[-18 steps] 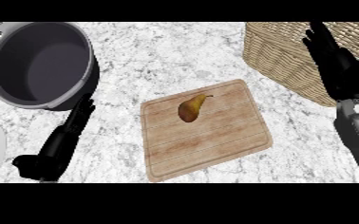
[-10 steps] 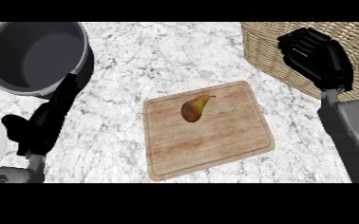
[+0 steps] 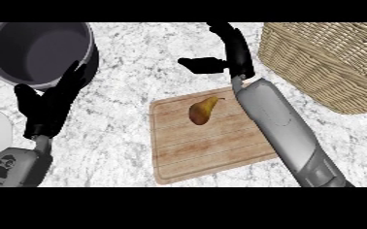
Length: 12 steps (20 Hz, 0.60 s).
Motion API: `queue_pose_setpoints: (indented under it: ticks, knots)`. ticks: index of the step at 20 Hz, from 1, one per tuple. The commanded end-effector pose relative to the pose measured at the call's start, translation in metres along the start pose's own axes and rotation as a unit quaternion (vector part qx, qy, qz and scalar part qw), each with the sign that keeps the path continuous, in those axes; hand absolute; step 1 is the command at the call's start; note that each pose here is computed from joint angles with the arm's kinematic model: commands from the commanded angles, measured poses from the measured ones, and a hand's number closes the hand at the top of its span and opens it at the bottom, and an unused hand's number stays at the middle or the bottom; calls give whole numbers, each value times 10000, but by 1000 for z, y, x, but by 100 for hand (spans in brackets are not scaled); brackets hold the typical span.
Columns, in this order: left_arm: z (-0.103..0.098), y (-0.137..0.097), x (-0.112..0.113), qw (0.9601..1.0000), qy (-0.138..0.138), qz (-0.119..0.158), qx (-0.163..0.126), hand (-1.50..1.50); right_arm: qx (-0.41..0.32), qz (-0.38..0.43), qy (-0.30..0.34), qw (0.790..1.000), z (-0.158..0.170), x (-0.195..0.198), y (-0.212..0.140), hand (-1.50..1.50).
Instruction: Pick the pear from the cutting board and place it in the basket
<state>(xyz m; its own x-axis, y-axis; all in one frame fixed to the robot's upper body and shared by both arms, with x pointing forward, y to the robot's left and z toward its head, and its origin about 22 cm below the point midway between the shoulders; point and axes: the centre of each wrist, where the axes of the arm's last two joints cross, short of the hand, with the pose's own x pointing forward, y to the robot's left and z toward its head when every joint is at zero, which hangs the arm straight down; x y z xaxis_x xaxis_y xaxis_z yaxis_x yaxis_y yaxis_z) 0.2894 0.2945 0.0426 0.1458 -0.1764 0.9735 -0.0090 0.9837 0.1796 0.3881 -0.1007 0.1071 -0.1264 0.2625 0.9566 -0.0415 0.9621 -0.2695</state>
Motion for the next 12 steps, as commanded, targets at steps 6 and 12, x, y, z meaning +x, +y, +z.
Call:
queue_pose_setpoints:
  ticks: [6,12]
  knots:
    - [1,19,-4,9998,190,28,111,0,538,1389,2071,9669,-64,89,-34,-150]
    - [-5,12,2,9997,141,4,176,0,394,3175,3369,8855,-86,118,-86,-150]
